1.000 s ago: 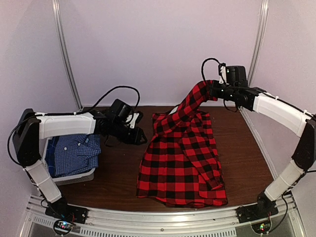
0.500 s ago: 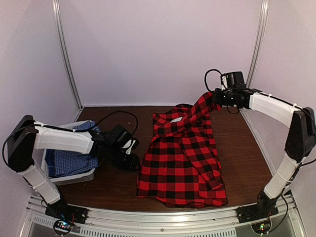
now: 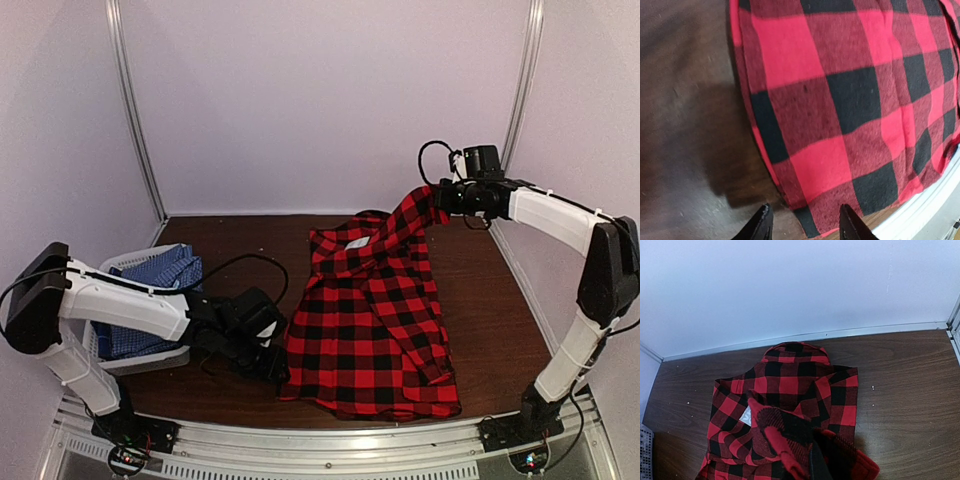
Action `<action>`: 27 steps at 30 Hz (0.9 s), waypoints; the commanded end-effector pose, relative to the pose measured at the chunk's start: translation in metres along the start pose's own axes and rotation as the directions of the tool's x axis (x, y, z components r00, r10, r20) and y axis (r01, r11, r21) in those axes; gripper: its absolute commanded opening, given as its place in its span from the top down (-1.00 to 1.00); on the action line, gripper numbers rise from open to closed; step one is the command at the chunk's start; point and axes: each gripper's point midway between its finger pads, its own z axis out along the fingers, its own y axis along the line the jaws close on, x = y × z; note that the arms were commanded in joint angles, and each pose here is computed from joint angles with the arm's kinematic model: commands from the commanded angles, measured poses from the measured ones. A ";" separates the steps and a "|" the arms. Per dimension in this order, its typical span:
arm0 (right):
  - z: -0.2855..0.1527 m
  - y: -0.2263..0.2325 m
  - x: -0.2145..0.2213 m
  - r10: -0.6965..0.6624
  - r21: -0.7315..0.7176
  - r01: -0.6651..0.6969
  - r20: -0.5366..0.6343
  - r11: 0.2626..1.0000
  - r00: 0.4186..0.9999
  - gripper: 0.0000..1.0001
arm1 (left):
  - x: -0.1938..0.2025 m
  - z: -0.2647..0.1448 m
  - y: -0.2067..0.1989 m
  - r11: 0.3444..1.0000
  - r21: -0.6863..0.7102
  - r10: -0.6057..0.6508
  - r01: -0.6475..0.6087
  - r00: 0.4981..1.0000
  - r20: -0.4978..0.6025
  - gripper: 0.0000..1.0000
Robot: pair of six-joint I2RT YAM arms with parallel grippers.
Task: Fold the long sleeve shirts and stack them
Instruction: Pick up the 1/3-folded shirt from the center of the board.
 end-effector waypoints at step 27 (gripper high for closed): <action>0.004 0.013 -0.004 0.038 -0.071 -0.038 -0.006 0.997 0.999 1.00 | 0.033 -0.015 0.055 0.952 -0.297 -0.087 0.078 0.996 -0.017 1.00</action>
